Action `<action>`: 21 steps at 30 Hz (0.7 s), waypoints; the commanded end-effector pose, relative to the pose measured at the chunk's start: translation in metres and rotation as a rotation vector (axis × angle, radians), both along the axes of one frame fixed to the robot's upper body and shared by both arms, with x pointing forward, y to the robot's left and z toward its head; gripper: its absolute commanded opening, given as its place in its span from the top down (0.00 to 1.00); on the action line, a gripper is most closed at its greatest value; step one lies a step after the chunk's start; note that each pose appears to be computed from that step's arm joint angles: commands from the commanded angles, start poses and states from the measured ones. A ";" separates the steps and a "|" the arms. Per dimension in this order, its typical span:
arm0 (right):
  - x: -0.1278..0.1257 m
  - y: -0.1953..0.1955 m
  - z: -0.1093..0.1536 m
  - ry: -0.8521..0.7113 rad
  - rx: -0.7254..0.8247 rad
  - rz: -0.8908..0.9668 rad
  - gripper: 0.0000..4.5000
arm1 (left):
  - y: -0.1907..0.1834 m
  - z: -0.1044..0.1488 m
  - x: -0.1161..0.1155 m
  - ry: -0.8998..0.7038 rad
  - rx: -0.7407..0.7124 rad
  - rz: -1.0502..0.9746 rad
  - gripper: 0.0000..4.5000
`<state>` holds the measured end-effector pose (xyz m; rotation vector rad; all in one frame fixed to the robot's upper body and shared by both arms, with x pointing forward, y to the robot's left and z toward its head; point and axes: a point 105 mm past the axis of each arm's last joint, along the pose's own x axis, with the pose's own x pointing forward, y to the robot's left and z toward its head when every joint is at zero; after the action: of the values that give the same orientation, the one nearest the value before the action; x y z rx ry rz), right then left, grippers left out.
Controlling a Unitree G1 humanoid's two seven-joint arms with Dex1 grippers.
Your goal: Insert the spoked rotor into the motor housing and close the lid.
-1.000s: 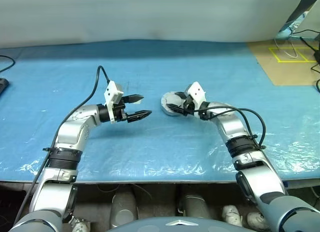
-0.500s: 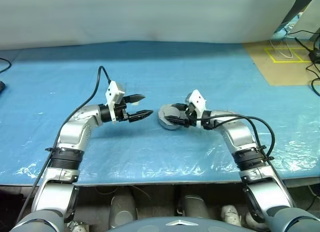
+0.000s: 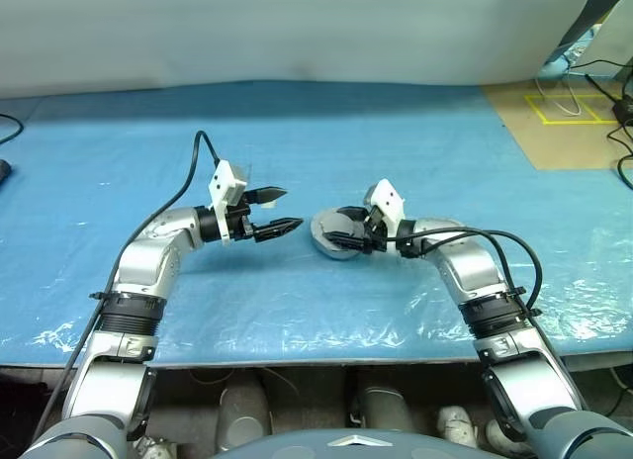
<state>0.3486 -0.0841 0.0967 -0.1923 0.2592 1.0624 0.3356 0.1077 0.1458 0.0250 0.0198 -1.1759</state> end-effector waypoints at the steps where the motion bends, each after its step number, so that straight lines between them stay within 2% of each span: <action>1: 0.000 0.001 0.009 0.022 0.032 0.009 0.34 | -0.001 0.009 0.001 -0.046 0.001 -0.013 0.07; 4: 0.000 0.004 0.018 0.015 0.047 0.023 0.34 | -0.002 0.009 0.001 -0.046 0.002 -0.017 0.07; 13: -0.012 0.000 0.003 0.058 -0.009 0.065 0.34 | -0.003 0.008 -0.001 -0.043 -0.001 -0.023 0.07; 18: -0.008 -0.005 0.006 0.024 -0.024 0.054 0.34 | -0.003 0.007 -0.002 -0.041 -0.001 -0.023 0.07; 21: -0.004 -0.009 -0.001 0.004 -0.077 0.033 0.34 | -0.004 0.007 -0.002 -0.041 -0.001 -0.025 0.07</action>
<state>0.3438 -0.0893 0.1025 -0.2341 0.2776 1.1003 0.3341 0.1038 0.1442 0.0334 0.0231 -1.1961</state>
